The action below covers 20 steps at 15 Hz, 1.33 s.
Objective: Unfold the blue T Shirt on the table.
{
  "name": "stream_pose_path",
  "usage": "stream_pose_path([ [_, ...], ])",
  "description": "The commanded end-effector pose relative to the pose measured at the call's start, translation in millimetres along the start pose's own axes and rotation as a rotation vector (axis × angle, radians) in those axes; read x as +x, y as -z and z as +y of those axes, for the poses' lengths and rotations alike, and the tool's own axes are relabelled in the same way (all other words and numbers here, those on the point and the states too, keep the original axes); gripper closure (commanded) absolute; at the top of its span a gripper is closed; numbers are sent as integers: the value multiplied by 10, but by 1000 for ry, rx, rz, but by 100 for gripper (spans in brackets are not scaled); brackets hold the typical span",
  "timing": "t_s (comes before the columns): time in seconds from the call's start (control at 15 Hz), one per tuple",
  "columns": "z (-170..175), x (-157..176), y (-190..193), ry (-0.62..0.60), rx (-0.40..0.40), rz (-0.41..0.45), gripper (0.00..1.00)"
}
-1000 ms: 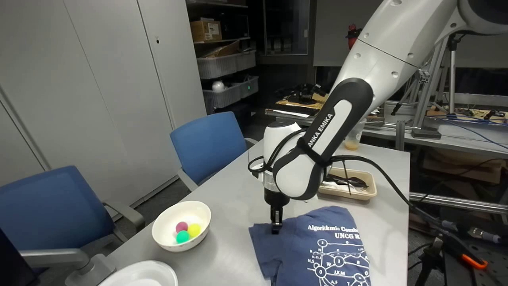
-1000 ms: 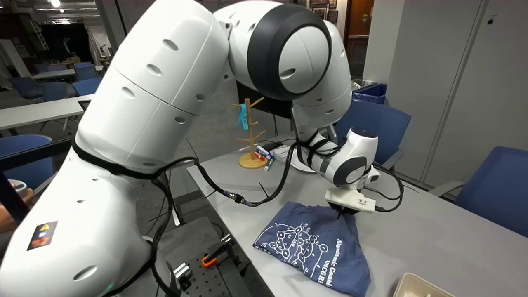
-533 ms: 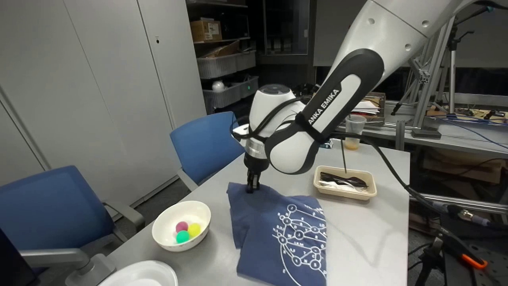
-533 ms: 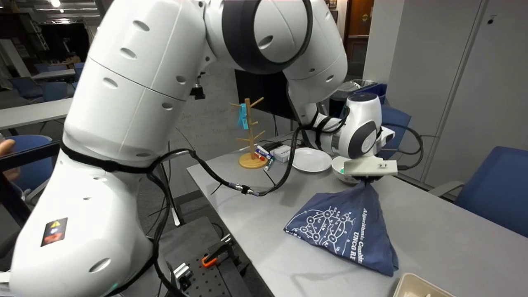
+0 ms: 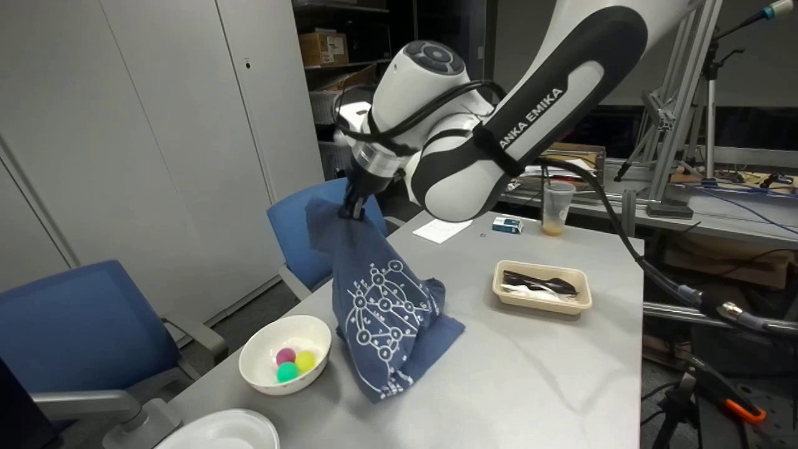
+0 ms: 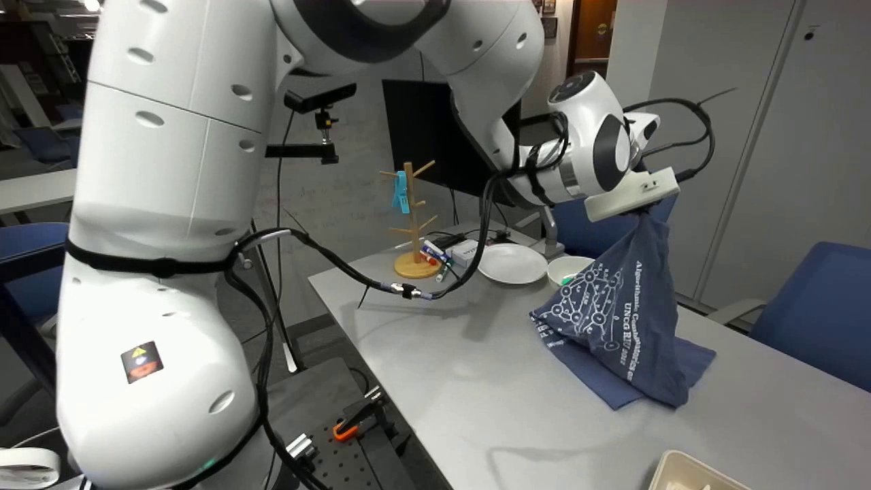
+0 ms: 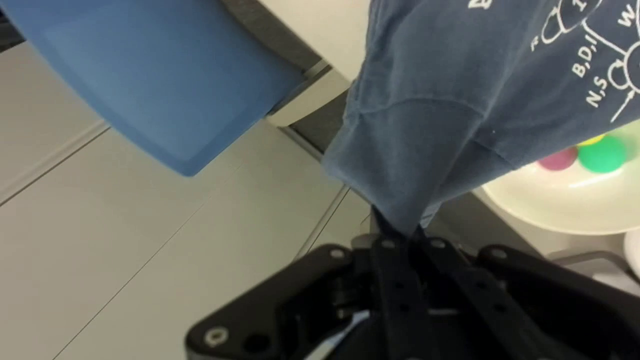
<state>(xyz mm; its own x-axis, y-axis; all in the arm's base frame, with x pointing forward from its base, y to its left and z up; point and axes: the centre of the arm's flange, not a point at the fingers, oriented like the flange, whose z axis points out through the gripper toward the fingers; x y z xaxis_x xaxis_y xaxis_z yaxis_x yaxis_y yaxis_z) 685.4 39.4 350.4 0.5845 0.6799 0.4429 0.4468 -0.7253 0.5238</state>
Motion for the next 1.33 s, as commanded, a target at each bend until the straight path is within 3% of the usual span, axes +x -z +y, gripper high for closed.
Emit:
stream_pose_path([
  [0.0, 193, 334, 563, 4, -138, 70, 99],
  [0.27, 541, 680, 1198, -17, -282, 146, 99],
  [0.47, 703, 874, 1607, -49, -333, 205, 99],
  [0.73, 900, 1086, 1891, -118, -423, 264, 99],
  [0.87, 1038, 1143, 1999, -165, -521, 295, 99],
  [0.93, 1144, 834, 1922, -163, -563, 314, 99],
  [1.2, 1419, 632, 1973, -242, -717, 319, 99],
  [1.27, 1463, 601, 2011, -263, -539, 306, 99],
])
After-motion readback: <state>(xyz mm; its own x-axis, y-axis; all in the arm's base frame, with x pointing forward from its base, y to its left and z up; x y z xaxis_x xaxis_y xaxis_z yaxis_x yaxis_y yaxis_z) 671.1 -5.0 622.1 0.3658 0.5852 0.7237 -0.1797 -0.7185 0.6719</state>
